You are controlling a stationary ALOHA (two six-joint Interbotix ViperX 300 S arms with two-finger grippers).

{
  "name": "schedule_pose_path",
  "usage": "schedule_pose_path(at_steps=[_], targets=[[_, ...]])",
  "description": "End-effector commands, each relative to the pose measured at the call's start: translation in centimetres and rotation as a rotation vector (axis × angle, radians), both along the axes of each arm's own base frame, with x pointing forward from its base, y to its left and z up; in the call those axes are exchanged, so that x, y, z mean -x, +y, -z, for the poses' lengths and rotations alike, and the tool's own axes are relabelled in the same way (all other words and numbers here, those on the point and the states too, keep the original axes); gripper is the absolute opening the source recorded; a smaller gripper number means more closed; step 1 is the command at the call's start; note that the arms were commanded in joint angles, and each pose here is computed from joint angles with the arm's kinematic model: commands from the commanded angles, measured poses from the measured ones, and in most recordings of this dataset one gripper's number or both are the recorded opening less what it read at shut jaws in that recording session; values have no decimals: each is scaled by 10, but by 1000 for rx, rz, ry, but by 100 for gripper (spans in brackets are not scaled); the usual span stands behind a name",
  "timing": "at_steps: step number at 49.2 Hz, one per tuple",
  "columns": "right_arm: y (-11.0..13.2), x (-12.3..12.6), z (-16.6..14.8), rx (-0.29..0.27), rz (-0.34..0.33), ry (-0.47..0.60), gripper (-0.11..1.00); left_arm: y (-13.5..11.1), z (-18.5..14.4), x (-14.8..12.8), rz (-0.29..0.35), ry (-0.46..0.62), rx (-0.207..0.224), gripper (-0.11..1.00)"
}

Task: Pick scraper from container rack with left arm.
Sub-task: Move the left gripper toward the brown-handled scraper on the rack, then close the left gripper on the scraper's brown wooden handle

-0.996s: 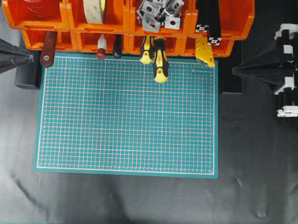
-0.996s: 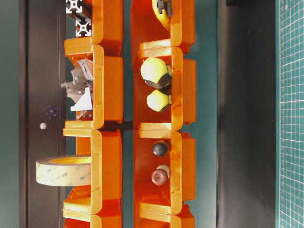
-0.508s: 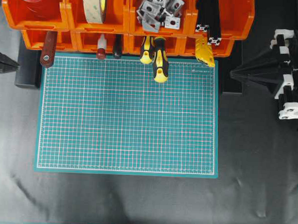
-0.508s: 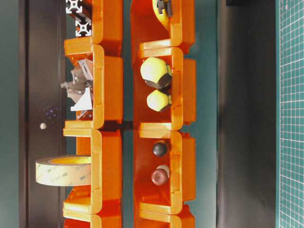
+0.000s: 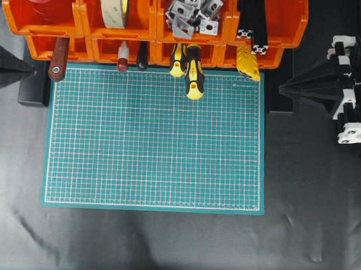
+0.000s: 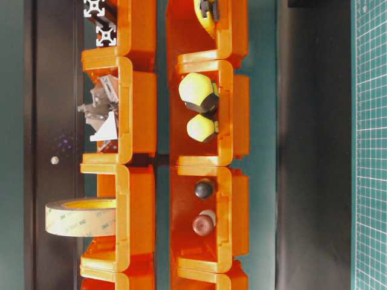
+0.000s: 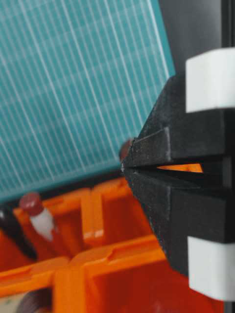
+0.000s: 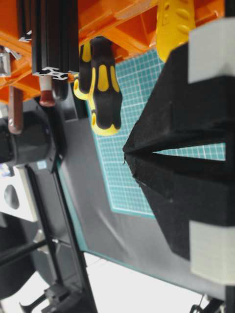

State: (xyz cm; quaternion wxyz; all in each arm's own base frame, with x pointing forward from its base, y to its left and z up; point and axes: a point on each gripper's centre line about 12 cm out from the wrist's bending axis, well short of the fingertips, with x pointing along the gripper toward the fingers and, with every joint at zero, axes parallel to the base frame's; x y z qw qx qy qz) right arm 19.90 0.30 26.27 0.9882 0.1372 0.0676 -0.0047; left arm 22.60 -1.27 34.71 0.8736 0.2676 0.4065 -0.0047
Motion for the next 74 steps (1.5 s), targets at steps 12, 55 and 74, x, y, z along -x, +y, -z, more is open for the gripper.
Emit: schedule_pose_path(at_steps=[12,55,74], targets=[[0,-3,-9,-87,8,5,0,-35,9,-27,-217,-53,-247,0],[2,0,-10,-89,1,1,0,-71,66,-38,-223,-11,-325,17],[2,1,-7,-89,1,7,0,-33,88,-30,-300,54,-343,90]])
